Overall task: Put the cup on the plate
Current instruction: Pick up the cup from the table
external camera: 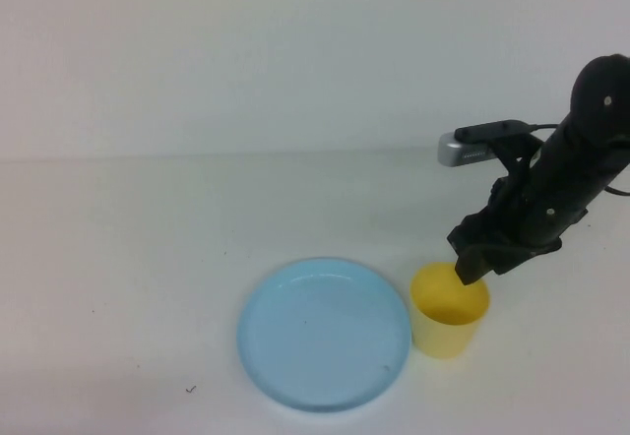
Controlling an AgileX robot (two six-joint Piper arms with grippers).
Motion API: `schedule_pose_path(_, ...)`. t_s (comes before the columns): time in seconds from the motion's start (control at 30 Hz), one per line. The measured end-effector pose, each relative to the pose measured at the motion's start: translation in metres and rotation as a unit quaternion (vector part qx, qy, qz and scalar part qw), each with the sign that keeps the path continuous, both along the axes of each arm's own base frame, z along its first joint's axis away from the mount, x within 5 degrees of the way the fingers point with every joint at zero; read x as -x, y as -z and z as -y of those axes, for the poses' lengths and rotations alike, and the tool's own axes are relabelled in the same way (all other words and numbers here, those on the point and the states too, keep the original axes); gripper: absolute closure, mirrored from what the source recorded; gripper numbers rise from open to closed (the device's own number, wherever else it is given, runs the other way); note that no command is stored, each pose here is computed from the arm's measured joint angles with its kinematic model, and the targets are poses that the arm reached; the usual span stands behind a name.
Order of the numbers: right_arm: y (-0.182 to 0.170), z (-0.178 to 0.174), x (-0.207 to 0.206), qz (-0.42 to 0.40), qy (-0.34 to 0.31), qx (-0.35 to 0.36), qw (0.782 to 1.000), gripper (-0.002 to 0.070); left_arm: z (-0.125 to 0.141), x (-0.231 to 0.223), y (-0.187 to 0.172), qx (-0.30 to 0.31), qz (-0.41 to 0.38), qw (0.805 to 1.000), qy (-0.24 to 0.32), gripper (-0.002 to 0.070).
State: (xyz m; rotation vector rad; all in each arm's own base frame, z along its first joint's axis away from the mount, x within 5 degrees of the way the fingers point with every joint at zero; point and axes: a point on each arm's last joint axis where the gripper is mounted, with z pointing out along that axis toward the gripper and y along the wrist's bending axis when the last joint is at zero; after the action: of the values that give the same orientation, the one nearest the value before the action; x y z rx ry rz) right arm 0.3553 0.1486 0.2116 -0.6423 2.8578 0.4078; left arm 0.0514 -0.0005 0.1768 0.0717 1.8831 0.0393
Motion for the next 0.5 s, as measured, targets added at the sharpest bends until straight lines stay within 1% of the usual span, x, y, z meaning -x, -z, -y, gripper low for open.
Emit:
schedule_pose_path(0.2, 0.024, -0.003, -0.006, -0.025, 0.007, 0.001, 1.0, 0.0301, 0.0, 0.0, 0.0, 0.0, 0.0, 1.0, 0.0, 0.0675)
schedule_pose_path(0.27, 0.03, -0.004, -0.008, -0.029, 0.008, 0.002, 1.0, 0.033, 0.0, 0.0, 0.0, 0.0, 0.0, 1.0, 0.0, 0.0675)
schedule_pose_path(0.3, 0.033, -0.004, -0.009, -0.031, 0.009, 0.002, 0.999, 0.0368, 0.0, 0.0, 0.0, 0.0, 0.0, 1.0, 0.0, 0.0675)
schedule_pose_path(0.4, 0.038, -0.005, -0.01, -0.028, 0.002, 0.002, 1.0, 0.0554, 0.0, 0.0, 0.0, 0.0, 0.0, 1.0, 0.0, 0.0675)
schedule_pose_path(0.43, 0.037, -0.005, -0.011, -0.025, -0.001, 0.0, 1.0, 0.0593, 0.0, 0.0, 0.0, 0.0, 0.0, 1.0, 0.0, 0.0675)
schedule_pose_path(0.5, 0.035, -0.006, -0.012, -0.019, -0.006, -0.001, 1.0, 0.0627, 0.0, 0.0, 0.0, 0.0, 0.0, 1.0, 0.0, 0.0675)
